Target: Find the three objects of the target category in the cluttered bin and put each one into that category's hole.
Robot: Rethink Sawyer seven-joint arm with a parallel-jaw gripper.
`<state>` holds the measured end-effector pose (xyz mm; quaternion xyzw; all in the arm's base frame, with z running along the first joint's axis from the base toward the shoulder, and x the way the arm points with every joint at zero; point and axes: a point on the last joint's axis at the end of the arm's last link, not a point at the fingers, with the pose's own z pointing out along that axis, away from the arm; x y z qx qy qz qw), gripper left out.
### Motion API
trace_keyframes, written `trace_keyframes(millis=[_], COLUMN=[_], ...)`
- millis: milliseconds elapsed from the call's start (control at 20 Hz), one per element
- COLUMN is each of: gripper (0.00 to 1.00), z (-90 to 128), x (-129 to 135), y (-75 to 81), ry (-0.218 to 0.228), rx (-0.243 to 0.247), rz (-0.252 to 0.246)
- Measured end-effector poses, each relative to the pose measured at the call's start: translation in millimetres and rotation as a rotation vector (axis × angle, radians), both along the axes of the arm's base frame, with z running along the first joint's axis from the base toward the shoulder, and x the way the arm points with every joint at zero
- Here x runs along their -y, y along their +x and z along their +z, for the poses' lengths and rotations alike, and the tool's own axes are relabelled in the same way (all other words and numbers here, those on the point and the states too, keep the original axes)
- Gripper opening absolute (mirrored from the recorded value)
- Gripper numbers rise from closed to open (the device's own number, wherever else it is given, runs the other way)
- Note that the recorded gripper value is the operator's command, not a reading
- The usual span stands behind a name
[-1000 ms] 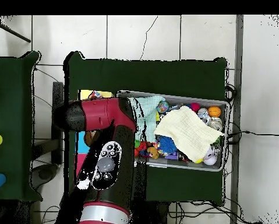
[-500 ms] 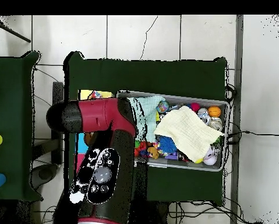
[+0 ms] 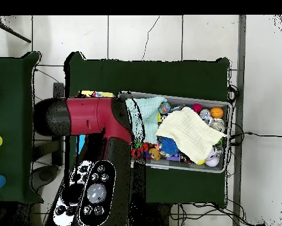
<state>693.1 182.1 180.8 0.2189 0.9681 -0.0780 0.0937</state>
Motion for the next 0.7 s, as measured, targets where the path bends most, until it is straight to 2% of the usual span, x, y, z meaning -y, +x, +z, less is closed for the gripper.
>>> trace_keyframes(millis=[300, 500, 700], gripper=[0.0, 0.0, 0.0], z=[2.5, -3.3, -20.7], x=[-19.3, -26.4, -35.1], y=[-3.0, -8.5, -14.2], ry=[0.057, 0.071, 0.069], rx=[-0.005, -0.01, 0.011], rz=[-0.02, -0.023, -0.007])
